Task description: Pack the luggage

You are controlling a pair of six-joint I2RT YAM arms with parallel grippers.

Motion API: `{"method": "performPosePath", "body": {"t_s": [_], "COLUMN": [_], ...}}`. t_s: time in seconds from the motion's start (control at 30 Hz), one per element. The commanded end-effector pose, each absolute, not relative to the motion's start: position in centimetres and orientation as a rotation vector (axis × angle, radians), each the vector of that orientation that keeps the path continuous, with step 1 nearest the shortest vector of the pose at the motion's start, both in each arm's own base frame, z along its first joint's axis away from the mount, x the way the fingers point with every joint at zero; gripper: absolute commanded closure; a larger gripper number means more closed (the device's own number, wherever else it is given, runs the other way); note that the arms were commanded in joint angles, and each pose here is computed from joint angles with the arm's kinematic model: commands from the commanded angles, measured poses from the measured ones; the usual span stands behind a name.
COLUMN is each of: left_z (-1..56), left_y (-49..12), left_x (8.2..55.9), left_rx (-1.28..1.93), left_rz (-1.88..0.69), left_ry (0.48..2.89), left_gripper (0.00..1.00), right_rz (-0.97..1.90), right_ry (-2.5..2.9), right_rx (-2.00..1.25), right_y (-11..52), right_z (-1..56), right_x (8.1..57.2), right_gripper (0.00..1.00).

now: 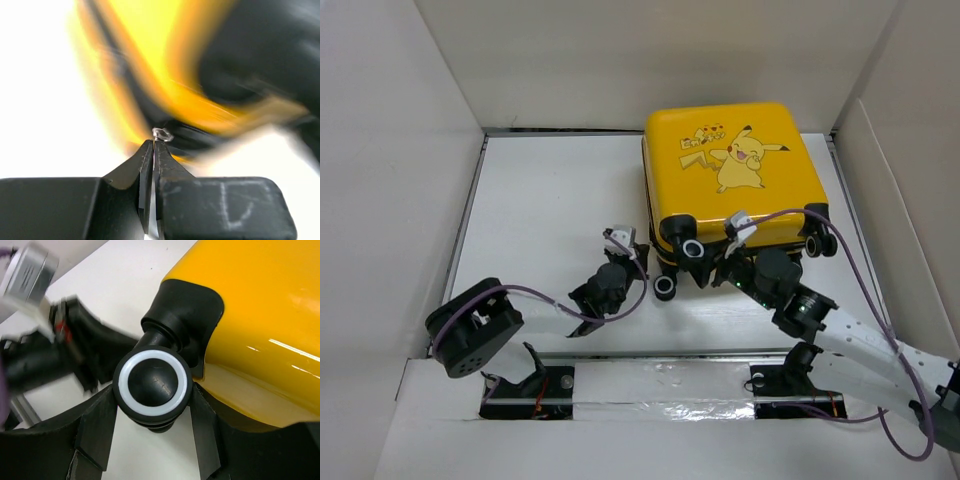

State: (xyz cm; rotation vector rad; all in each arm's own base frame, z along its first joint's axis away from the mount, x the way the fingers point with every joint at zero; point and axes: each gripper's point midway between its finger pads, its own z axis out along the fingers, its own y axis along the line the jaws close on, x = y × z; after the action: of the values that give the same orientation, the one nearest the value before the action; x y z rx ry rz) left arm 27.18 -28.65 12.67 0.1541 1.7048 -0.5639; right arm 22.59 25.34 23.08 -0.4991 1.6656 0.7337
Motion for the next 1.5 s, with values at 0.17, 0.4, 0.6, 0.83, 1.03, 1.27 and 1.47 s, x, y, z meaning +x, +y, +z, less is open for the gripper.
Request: {"method": "performPosePath", "body": {"t_s": [0.17, 0.4, 0.6, 0.83, 1.03, 1.27, 1.47], "left_z": [11.3, 13.8, 13.6, 13.3, 14.2, 13.8, 14.4], "left_y": [-16.4, -18.5, -24.5, -26.8, -28.5, -29.5, -29.8], "left_x": [31.6, 33.4, 28.4, 24.6, 24.2, 23.4, 25.3], "left_rx": [-0.169, -0.104, 0.194, 0.409, 0.513, 0.59, 0.567], "left_rz": [-0.111, -0.212, -0.585, -0.755, -0.808, -0.85, -0.778], "left_ry": [1.719, 1.679, 1.697, 1.722, 1.7, 1.702, 1.695], "left_gripper": [1.0, 1.0, 1.0, 1.0, 1.0, 0.73, 0.62], "right_rz": [0.853, 0.859, 0.859, 0.837, 0.837, 0.834, 0.842], "right_ry": [1.467, 1.514, 1.515, 1.522, 1.531, 1.538, 1.525], "right_rx": [-0.42, -0.502, -0.509, -0.509, -0.509, -0.505, -0.502], "right_y": [22.2, 22.3, 22.7, 23.0, 23.4, 23.5, 23.5], "right_z": [29.8, 28.1, 28.0, 27.9, 27.8, 27.5, 27.9], "right_x": [18.7, 17.6, 17.8, 18.6, 18.9, 19.1, 19.0], "right_gripper": [1.0, 1.0, 1.0, 1.0, 1.0, 1.0, 1.0]}}
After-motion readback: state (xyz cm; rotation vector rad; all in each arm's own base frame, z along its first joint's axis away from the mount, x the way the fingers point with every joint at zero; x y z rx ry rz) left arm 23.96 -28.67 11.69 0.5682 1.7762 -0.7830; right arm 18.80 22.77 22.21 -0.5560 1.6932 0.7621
